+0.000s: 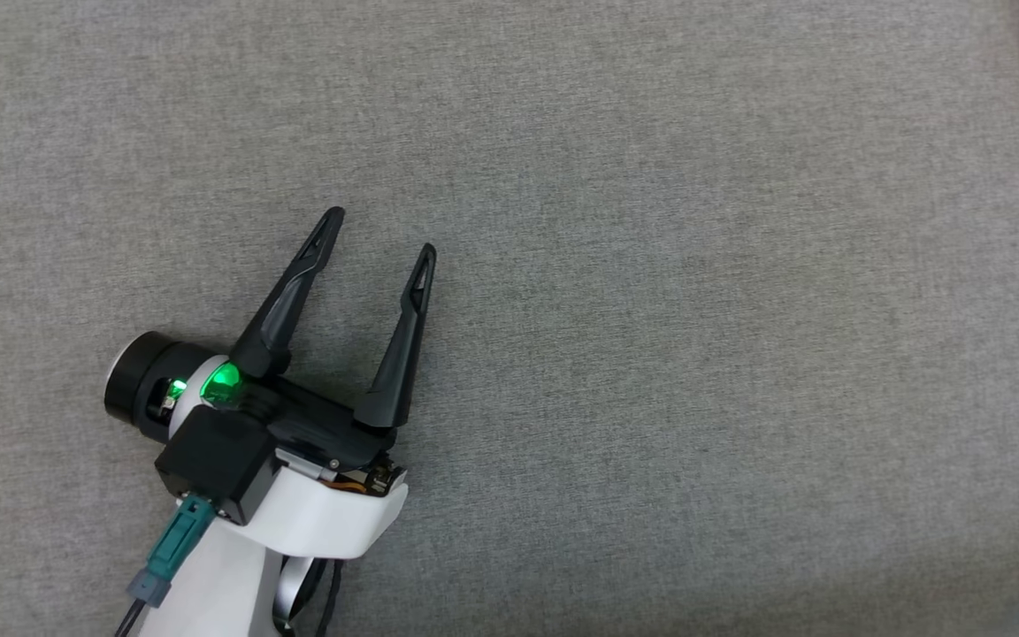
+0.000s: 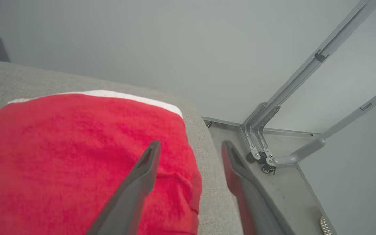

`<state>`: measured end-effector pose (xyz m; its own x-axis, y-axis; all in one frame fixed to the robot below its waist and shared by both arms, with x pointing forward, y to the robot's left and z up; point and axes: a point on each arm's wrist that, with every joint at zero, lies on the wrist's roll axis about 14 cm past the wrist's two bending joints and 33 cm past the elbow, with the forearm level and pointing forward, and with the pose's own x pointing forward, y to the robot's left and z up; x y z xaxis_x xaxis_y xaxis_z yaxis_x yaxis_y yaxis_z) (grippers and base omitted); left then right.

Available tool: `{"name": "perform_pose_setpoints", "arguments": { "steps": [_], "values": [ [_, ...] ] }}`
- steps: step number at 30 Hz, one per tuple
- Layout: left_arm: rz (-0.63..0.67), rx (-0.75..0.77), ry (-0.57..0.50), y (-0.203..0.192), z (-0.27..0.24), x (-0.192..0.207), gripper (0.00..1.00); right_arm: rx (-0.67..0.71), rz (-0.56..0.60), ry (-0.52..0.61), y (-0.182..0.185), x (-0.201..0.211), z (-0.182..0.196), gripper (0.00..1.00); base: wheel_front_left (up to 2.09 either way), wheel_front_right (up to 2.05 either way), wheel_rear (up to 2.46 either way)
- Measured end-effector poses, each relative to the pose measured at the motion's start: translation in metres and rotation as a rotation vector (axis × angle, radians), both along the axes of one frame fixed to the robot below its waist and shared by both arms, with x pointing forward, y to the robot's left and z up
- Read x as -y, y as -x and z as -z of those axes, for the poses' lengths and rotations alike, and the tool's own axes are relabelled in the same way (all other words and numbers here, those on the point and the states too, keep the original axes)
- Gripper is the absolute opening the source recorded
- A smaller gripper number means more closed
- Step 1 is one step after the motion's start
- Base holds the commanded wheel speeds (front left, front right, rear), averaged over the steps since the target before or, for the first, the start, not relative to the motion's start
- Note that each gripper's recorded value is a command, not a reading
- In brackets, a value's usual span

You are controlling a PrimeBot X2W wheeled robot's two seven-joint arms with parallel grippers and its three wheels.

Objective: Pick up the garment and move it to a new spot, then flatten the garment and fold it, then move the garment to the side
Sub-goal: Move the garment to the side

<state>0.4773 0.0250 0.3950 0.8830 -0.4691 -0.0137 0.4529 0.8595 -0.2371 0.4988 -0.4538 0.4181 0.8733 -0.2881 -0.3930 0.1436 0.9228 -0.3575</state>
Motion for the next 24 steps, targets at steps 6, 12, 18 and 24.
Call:
{"name": "perform_pose_setpoints", "arguments": {
  "steps": [6, 12, 18, 24],
  "values": [
    [-0.028, -0.001, 0.013, 0.0, -0.007, -0.008, 1.0, 0.052, -0.055, 0.129, -0.02, -0.003, -0.009, 1.0, 0.0, 0.0, 0.0],
    [-0.081, -0.025, -0.005, 0.016, -0.018, -0.027, 1.0, 0.104, -0.224, -0.033, -0.027, -0.11, 0.022, 1.0, 0.0, 0.0, 0.0],
    [-0.162, -0.001, 0.002, 0.038, -0.048, -0.046, 1.0, 0.159, -0.346, -0.23, -0.006, -0.205, 0.023, 1.0, 0.0, 0.0, 0.0],
    [-0.284, 0.017, -0.002, 0.068, -0.073, -0.075, 1.0, 0.226, -0.459, -0.417, 0.026, -0.29, -0.001, 1.0, 0.0, 0.0, 0.0]
  ]
}}
